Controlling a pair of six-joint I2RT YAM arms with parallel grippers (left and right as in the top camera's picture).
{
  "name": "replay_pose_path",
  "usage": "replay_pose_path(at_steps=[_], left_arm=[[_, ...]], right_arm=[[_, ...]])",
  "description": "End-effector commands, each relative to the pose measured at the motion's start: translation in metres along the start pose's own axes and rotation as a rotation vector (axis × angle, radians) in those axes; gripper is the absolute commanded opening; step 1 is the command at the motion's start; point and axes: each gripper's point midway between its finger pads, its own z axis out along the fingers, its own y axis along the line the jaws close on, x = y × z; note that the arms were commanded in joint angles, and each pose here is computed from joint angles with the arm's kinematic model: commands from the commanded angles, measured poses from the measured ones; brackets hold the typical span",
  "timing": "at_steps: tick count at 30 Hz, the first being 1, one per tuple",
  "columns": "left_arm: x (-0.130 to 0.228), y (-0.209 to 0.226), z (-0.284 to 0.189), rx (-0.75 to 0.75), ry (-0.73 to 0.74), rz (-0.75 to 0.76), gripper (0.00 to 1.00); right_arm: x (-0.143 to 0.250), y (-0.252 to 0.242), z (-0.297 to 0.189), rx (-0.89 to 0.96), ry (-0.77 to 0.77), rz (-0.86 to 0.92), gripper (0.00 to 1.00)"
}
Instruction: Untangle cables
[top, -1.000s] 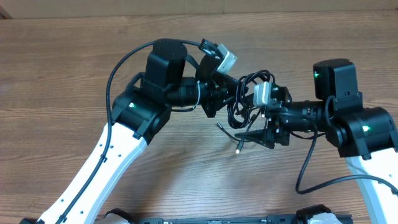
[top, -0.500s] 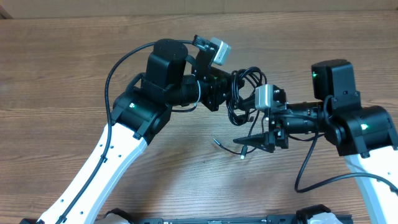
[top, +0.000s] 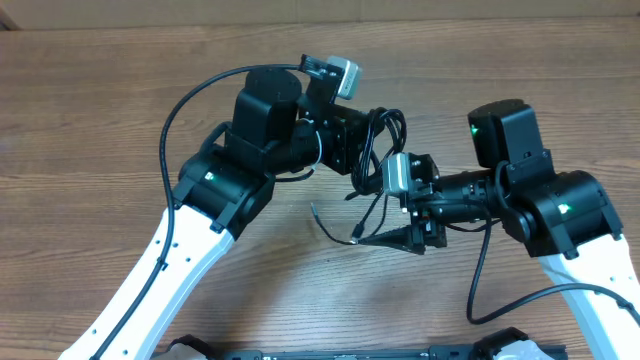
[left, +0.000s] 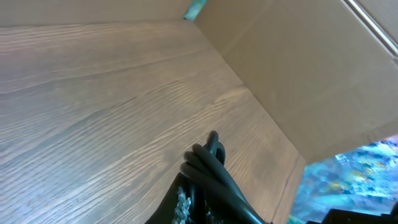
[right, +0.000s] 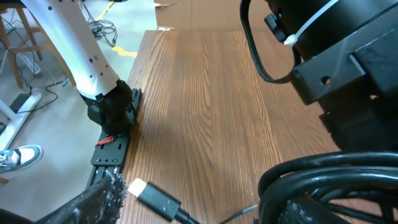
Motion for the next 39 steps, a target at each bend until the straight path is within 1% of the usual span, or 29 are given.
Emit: replay_pose_path(at_steps=[1, 6, 9, 12, 15, 17, 21, 24, 25, 29, 31, 33, 35, 36, 37, 38, 39], left_arm=[[-0.037, 0.051, -0.015, -0.233, -0.159, -0.039, 0.04], [-0.04, 0.079, -0.027, -0.32, -0.174, -0.073, 0.04], [-0.04, 0.096, -0.036, -0.364, -0.174, -0.1, 0.04], [-0.039, 0.111, -0.045, -0.402, -0.168, -0.127, 0.04], [-0.035, 0.123, -0.053, -0.433, -0.155, -0.15, 0.04], [-0.033, 0.127, -0.055, -0.439, -0.145, -0.145, 0.04], [-0.032, 0.121, -0.052, -0.408, -0.114, -0.05, 0.04], [-0.029, 0.108, -0.047, -0.329, -0.074, 0.053, 0.04], [-0.028, 0.103, -0.045, -0.298, -0.059, 0.093, 0.04], [-0.021, 0.08, -0.039, -0.162, -0.013, 0.226, 0.05], [-0.017, 0.069, -0.038, -0.095, 0.001, 0.274, 0.04], [-0.015, 0.061, -0.037, -0.046, 0.01, 0.306, 0.04], [-0.012, 0.053, -0.037, 0.001, 0.018, 0.331, 0.04], [-0.01, 0.049, -0.037, 0.026, 0.023, 0.346, 0.04], [-0.008, 0.046, -0.037, 0.046, 0.028, 0.36, 0.04], [-0.004, 0.041, -0.038, 0.078, 0.039, 0.384, 0.04], [-0.003, 0.039, -0.038, 0.092, 0.044, 0.391, 0.04]], right_arm=[[-0.029, 0.038, 0.002, -0.152, -0.111, -0.026, 0.69], [-0.026, 0.042, 0.002, -0.163, -0.1, 0.002, 0.65], [-0.025, 0.043, 0.002, -0.166, -0.097, 0.01, 0.59], [-0.025, 0.043, 0.002, -0.166, -0.096, 0.012, 0.48], [-0.022, 0.042, 0.002, -0.159, -0.081, 0.017, 0.46], [-0.018, 0.04, 0.003, -0.146, -0.059, 0.022, 0.44], [-0.006, 0.035, 0.004, -0.107, 0.007, 0.036, 0.43], [0.001, 0.031, 0.004, -0.084, 0.042, 0.04, 0.46], [0.002, 0.03, 0.004, -0.077, 0.052, 0.04, 0.51], [0.003, 0.029, 0.004, -0.071, 0.055, 0.036, 0.59], [0.004, 0.027, 0.004, -0.064, 0.061, 0.033, 0.65], [0.006, 0.024, 0.004, -0.045, 0.078, 0.037, 0.66], [0.007, 0.013, 0.004, 0.005, 0.092, 0.093, 0.66], [0.007, 0.004, 0.004, 0.049, 0.101, 0.143, 0.68], [0.007, -0.006, 0.004, 0.096, 0.108, 0.189, 0.73], [0.009, -0.029, 0.0, 0.219, 0.121, 0.31, 0.84], [0.01, -0.038, -0.002, 0.274, 0.123, 0.36, 0.88]])
